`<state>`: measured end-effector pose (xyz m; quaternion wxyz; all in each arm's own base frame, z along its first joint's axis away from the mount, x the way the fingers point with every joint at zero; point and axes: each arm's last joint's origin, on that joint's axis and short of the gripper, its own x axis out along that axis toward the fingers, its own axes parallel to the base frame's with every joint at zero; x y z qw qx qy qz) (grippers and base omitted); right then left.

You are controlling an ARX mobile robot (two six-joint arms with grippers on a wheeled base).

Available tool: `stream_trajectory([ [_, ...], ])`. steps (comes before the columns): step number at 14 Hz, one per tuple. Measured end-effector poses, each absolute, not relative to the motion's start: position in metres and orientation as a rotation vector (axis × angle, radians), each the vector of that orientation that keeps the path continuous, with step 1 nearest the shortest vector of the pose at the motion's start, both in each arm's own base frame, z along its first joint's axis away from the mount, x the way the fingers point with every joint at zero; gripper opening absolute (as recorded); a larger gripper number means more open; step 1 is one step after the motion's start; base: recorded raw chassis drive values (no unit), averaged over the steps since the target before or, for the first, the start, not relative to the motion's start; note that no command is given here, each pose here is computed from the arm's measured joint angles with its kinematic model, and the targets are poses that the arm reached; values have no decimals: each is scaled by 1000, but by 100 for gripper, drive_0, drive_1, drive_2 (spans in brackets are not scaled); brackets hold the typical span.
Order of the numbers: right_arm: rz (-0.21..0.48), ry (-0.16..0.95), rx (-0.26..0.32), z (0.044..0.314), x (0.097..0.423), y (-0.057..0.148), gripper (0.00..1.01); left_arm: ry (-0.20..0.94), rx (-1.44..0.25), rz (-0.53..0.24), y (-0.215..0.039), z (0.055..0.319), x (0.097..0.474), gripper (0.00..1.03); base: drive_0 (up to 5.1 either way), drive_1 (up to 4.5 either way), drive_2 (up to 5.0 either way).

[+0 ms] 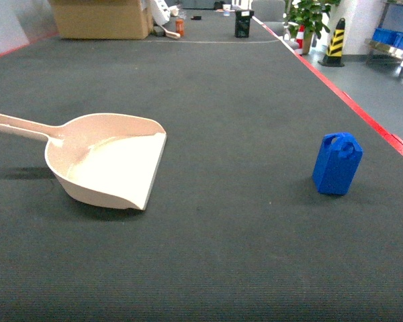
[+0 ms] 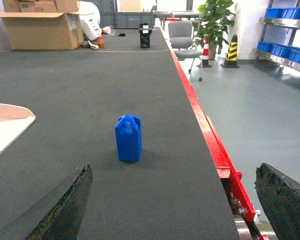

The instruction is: Place part in tray to right shelf

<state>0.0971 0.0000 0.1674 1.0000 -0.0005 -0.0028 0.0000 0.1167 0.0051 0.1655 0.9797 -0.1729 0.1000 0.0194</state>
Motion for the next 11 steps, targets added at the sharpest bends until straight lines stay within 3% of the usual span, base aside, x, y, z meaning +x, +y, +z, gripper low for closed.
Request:
stream_trajectory([
  [3, 0, -5, -1, 167, 97, 0, 98, 150, -698, -13, 30, 185, 178, 98, 0, 0, 0],
  [5, 0, -4, -1, 167, 97, 0, 98, 182, -837, -11, 45, 171, 234, 98, 0, 0, 0],
  [8, 0, -5, -1, 167, 97, 0, 98, 277, -948, 27, 58, 143, 296, 98, 0, 0, 0],
  [11, 0, -5, -1, 167, 97, 0, 98, 301, -984, 9, 60, 134, 338, 98, 0, 0, 0],
])
